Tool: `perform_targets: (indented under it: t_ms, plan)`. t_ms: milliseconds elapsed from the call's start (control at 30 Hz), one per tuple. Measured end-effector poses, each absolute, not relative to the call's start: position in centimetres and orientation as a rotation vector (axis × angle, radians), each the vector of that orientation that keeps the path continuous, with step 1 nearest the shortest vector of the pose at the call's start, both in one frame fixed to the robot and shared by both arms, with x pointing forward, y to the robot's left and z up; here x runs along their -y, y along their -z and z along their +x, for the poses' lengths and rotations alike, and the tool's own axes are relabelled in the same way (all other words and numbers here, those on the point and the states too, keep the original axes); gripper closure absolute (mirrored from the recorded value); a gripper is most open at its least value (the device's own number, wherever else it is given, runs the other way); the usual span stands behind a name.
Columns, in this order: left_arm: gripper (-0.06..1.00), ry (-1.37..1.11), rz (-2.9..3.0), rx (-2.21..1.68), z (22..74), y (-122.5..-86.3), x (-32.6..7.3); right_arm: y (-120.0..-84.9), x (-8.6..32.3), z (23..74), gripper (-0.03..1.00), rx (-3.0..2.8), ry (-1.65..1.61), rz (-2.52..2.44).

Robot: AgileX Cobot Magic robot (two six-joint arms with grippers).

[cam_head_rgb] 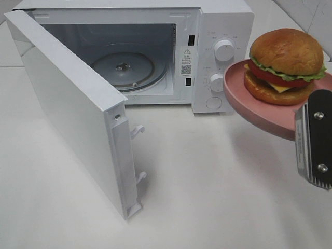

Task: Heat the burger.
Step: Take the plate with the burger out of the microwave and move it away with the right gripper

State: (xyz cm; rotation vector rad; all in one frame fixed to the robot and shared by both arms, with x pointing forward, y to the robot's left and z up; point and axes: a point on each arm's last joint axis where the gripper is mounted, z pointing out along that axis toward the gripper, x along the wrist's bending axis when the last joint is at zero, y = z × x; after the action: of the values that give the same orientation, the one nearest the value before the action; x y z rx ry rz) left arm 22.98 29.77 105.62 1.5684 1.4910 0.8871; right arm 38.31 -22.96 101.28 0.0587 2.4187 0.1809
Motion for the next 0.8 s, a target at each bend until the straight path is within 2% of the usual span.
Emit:
perform_targets:
  t_ms: [800]
  plan:
    - [-0.05, -0.887, 1.568, -1.491, 23.0, -105.6, -29.8, -98.0, 23.8, 42.1, 0.87, -2.204, 0.005, 0.849]
